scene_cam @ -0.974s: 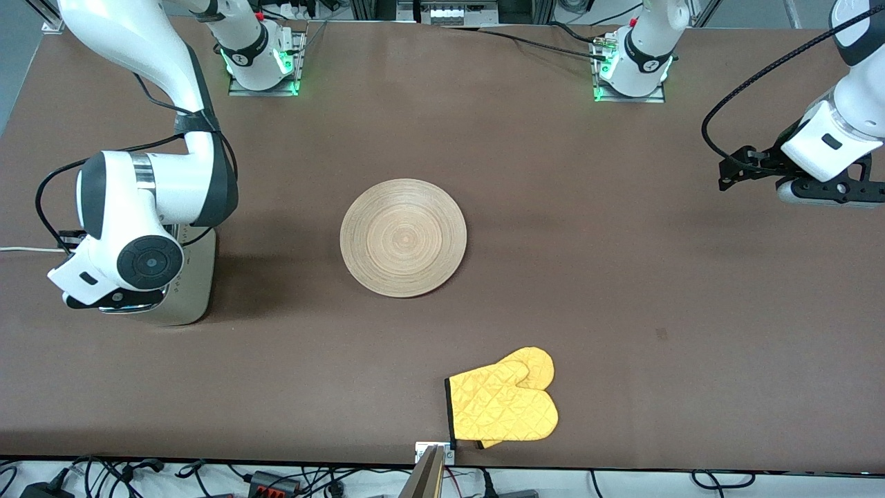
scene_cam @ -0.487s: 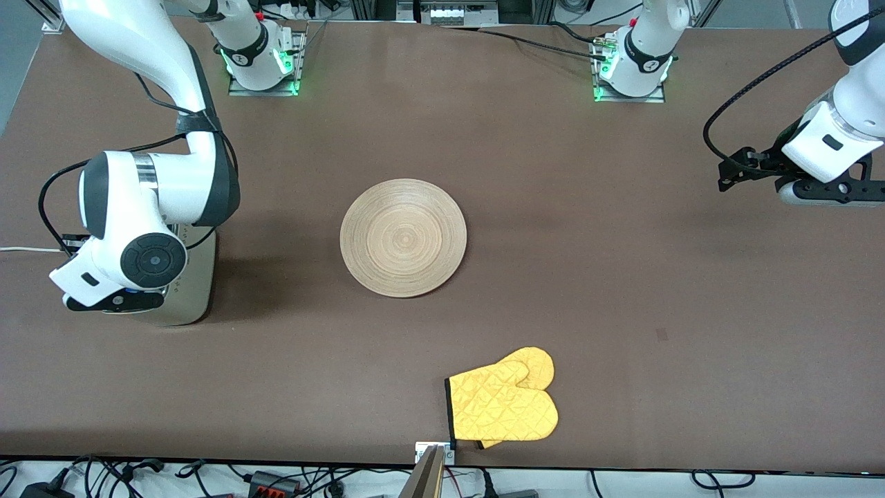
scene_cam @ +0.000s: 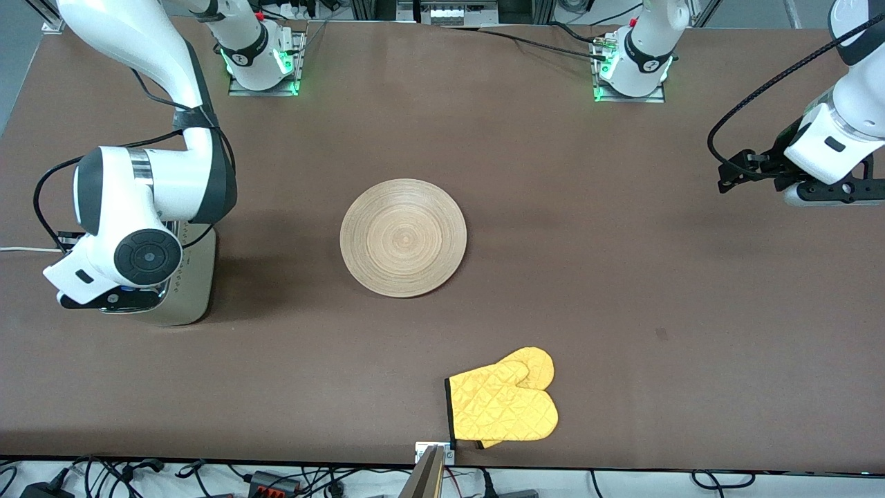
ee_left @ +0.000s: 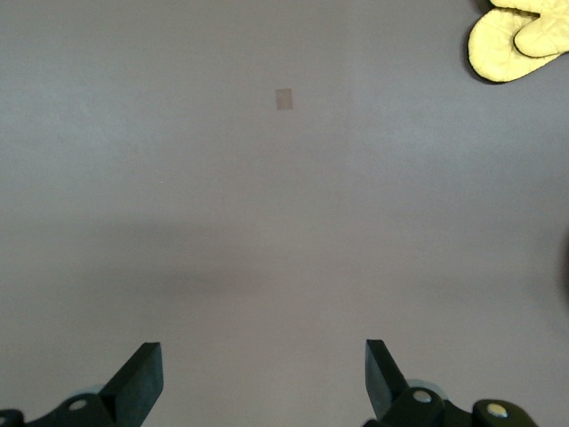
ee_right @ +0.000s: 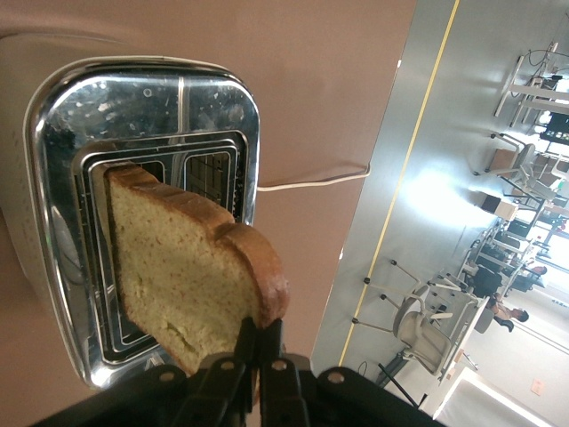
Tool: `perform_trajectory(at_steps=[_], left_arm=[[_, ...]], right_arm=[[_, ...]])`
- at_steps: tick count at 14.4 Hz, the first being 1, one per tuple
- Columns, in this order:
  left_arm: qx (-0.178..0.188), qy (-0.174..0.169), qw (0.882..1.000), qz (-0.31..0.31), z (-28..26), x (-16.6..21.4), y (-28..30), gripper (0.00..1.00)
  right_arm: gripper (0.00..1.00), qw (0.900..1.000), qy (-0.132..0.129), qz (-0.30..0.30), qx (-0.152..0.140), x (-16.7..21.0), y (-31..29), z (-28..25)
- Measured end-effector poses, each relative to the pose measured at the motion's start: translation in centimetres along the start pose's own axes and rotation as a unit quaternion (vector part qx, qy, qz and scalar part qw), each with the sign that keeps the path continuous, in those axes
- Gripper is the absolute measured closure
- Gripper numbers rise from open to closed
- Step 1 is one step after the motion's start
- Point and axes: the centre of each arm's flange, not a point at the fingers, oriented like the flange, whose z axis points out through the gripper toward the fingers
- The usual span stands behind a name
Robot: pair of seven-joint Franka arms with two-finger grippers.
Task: Move plate and put bread in toaster
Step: 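Lower the bread into the toaster slot with the right gripper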
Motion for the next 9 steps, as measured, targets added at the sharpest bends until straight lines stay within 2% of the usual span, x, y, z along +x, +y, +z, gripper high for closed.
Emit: perform_trajectory(at_steps=[5,6,8,9], left_arm=[[0.0,0.001,1.0,-0.001,-0.1,0.0,-0.1,0.0],[0.0,0.001,1.0,-0.001,-0.1,0.0,-0.1,0.0],[0.0,0.001,1.0,-0.002,-0.1,0.0,-0.1,0.0],[0.0,0.001,1.0,-0.002,-0.1,0.0,-0.1,0.0]], right_arm=[[0.95,1.0,-0.018,-0.005,0.009,0.2,-1.6,1.6],[0.92,1.0,-0.02,-0.006,0.008,0.3,-1.7,1.8],[0.73,1.0,-0.015,-0.008,0.013,0.4,-2.0,1.7],[0.63,1.0,-0.009,-0.007,0.028,0.4,-2.2,1.5]])
